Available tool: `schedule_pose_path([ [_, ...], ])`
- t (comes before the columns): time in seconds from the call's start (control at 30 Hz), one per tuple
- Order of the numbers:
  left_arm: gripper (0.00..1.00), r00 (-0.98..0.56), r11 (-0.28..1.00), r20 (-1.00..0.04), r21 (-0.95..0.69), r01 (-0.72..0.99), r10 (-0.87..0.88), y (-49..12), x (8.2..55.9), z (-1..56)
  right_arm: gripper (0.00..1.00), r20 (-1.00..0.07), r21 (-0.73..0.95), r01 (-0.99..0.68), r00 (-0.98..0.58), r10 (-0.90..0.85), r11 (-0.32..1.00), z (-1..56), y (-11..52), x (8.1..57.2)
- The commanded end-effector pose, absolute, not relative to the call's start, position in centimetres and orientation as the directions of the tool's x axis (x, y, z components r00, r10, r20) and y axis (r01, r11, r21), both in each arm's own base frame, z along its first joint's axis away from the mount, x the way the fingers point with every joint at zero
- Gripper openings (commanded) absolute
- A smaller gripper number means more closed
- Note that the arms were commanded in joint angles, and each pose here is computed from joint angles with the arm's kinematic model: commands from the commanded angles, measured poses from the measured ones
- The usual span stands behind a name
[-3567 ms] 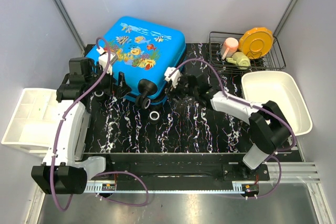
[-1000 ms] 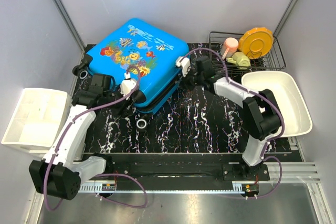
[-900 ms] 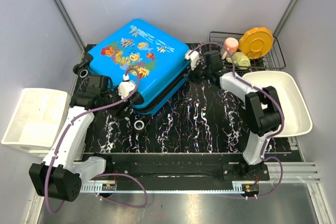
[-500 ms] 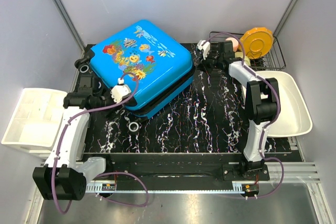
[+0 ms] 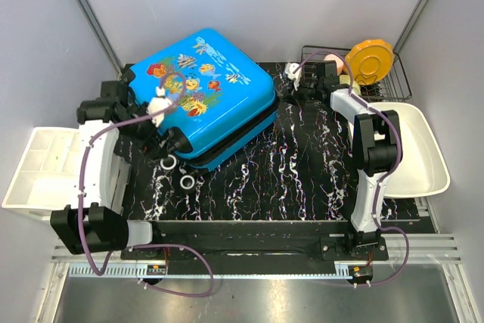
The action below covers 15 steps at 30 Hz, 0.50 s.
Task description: Open, take out, and arrange the luggage
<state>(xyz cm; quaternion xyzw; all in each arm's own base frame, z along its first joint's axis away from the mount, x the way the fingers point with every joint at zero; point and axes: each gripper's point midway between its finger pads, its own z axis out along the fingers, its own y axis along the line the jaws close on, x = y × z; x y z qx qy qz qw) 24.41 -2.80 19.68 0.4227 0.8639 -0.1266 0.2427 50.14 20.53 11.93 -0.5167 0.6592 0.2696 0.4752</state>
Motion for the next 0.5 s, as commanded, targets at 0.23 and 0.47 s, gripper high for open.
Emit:
schedule_pose_path([
  [0.23, 0.99, -0.635, 0.955, -0.772, -0.197, 0.222, -0.012, 0.8, 34.2, 29.2, 0.0, -0.931, -0.113, -0.993, 0.093, -0.353, 0.038, 13.4, 26.0, 38.6],
  [0.47, 0.99, -0.705, 0.937, -0.673, -0.347, 0.036, -0.222, 2.3, 39.0, 25.4, 0.0, -0.934, -0.133, -0.987, 0.154, -0.322, -0.088, 14.9, 27.5, 31.3],
])
